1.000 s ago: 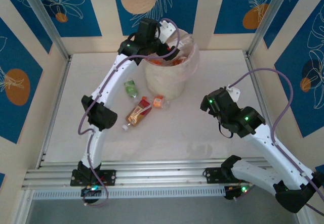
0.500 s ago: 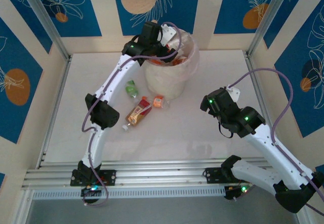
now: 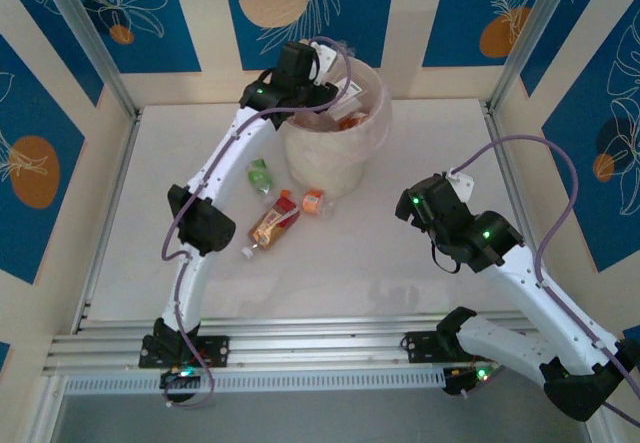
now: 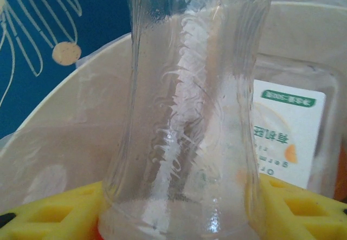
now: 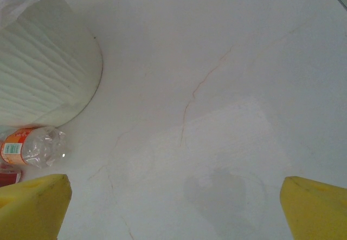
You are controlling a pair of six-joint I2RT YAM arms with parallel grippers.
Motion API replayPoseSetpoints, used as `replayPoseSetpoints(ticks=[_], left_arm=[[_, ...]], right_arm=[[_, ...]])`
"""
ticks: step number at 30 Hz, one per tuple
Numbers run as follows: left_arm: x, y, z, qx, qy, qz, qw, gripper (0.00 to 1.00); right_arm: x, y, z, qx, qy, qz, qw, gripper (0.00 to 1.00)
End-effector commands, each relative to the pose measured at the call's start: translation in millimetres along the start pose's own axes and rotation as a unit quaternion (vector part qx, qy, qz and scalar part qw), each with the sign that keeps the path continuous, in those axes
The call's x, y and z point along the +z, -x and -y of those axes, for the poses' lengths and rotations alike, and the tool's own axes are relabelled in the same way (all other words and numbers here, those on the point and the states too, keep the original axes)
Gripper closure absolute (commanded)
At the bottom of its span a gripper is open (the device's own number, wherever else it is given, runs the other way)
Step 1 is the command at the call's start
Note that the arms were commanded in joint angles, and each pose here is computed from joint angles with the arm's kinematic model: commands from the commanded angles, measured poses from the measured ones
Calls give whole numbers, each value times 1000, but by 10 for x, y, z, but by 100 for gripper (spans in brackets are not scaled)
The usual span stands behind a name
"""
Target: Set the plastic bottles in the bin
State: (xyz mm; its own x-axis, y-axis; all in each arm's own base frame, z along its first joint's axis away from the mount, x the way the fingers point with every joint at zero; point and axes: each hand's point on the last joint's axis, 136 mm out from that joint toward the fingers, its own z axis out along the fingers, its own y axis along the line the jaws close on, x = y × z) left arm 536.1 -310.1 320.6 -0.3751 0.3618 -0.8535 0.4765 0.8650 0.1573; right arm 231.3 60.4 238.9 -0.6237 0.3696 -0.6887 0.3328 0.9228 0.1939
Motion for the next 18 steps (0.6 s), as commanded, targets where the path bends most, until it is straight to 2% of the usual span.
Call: replayPoseSetpoints(ticks=[1, 7, 9, 12, 14, 16, 18], left_arm=[[-253, 170, -235, -61, 30, 29, 997, 45], [-211, 58, -286, -100, 37, 22, 994, 43], [-214, 17, -298, -106, 37, 14, 994, 35], [-261, 24, -302, -115, 31, 13, 993, 14], [-313, 78, -316, -121, 25, 21, 992, 5], [-386, 159, -324, -127, 18, 33, 991, 1], [-476, 263, -339, -133, 12, 50, 990, 1]], right_arm=[[-2, 7, 32, 16, -1, 6, 1000, 1], [2, -2, 43, 15, -3, 5, 1000, 1], [0, 4, 55, 14, -5, 7, 1000, 1], [3, 13, 56, 14, -6, 9, 1000, 1], [11, 16, 43, 14, -4, 9, 1000, 1], [15, 17, 27, 14, -1, 9, 1000, 1], [20, 11, 23, 14, 0, 7, 1000, 1]])
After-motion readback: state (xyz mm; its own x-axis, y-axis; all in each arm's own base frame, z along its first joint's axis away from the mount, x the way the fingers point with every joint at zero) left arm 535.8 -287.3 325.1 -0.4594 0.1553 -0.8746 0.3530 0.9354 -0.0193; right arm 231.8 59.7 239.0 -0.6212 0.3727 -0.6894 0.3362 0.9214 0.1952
